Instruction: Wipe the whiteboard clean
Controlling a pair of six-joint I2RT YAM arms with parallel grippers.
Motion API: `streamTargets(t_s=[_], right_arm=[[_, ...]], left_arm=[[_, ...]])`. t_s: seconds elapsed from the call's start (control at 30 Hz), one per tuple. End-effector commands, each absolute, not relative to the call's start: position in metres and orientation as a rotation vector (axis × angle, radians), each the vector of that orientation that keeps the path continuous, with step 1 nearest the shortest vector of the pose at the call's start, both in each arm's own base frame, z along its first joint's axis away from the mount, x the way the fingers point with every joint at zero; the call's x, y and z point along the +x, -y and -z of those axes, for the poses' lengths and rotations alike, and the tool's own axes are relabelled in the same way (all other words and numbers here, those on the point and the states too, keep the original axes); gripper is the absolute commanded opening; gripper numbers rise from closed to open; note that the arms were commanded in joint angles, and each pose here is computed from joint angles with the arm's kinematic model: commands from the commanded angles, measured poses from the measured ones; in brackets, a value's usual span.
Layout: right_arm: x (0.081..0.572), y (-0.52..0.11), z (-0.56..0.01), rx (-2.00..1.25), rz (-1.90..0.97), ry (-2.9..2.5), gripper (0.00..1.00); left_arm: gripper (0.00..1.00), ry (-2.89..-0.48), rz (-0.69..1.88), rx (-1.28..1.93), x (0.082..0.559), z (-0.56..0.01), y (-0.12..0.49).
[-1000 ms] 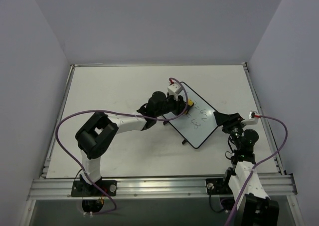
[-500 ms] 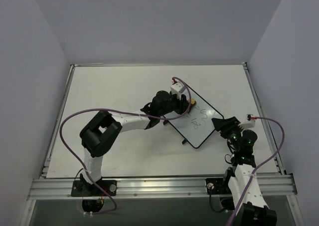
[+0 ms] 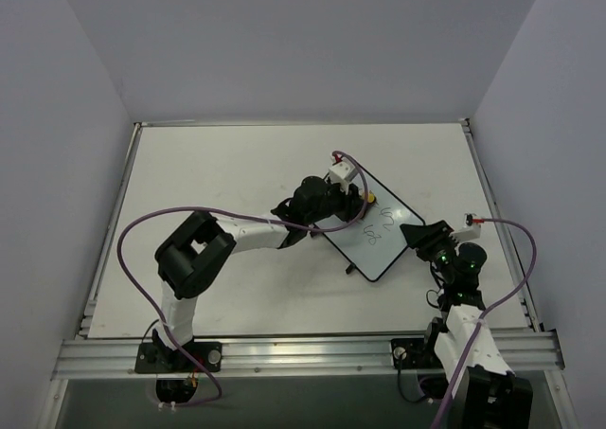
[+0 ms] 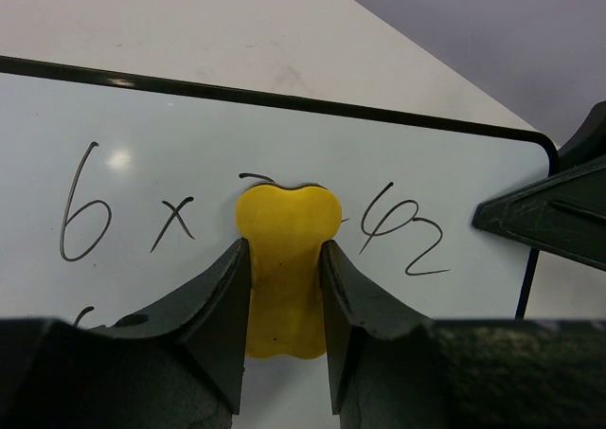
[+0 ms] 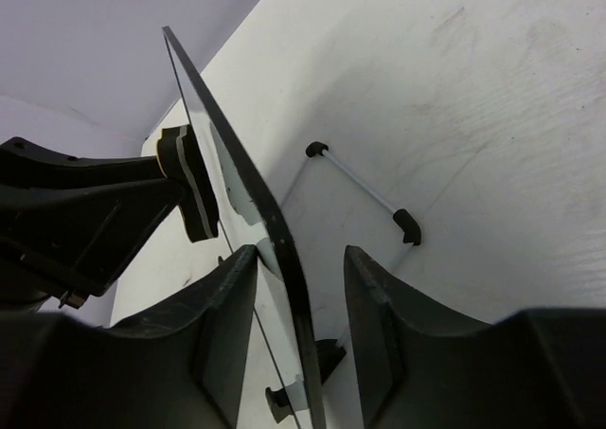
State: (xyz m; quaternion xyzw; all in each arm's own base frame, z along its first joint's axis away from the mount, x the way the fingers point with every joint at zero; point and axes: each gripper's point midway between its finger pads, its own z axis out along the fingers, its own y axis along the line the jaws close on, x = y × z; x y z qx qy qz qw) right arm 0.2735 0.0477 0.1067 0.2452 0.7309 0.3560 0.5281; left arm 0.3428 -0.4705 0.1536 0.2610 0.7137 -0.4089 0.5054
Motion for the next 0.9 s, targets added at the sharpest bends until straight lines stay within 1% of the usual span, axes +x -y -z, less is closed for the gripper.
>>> streamTargets(t_s=[0.0,0.03,0.27,0.3,0.37,0.4,0.47,0.63,0.87], right_arm=[[0.282,-0.051,-0.136,0.499,-0.864,-1.665,0.35],[0.282,-0.051,-0.136,0.497,-0.864,-1.666,0.35],[0.282,-0.051,-0.137,0.481,-0.844,-1.676,0.2],[0.282,-0.051,-0.138,0.477,-0.843,-1.677,0.14],[0.283,-0.05,-0.136,0.478,-0.838,-1.685,0.07],[0.283,-0.05,-0.137,0.474,-0.834,-1.686,0.06],[0.283,-0.051,-0.137,0.469,-0.835,-1.691,0.0],[0.283,-0.051,-0.138,0.461,-0.825,-1.693,0.0],[0.283,-0.054,-0.139,0.447,-0.825,-1.691,0.0]], left_arm=[[0.02,-1.624,0.98,0.631,0.343,-0.173,0.482],[0.02,-1.622,0.973,0.631,0.343,-0.171,0.483],[0.02,-1.623,0.933,0.624,0.339,-0.162,0.498],[0.02,-1.624,0.927,0.625,0.336,-0.16,0.5],[0.02,-1.629,0.88,0.599,0.338,-0.154,0.5],[0.02,-1.622,0.865,0.61,0.334,-0.154,0.504],[0.02,-1.633,0.819,0.598,0.335,-0.146,0.506],[0.02,-1.622,0.765,0.628,0.325,-0.137,0.515],[0.02,-1.614,0.833,0.618,0.3,-0.13,0.515]])
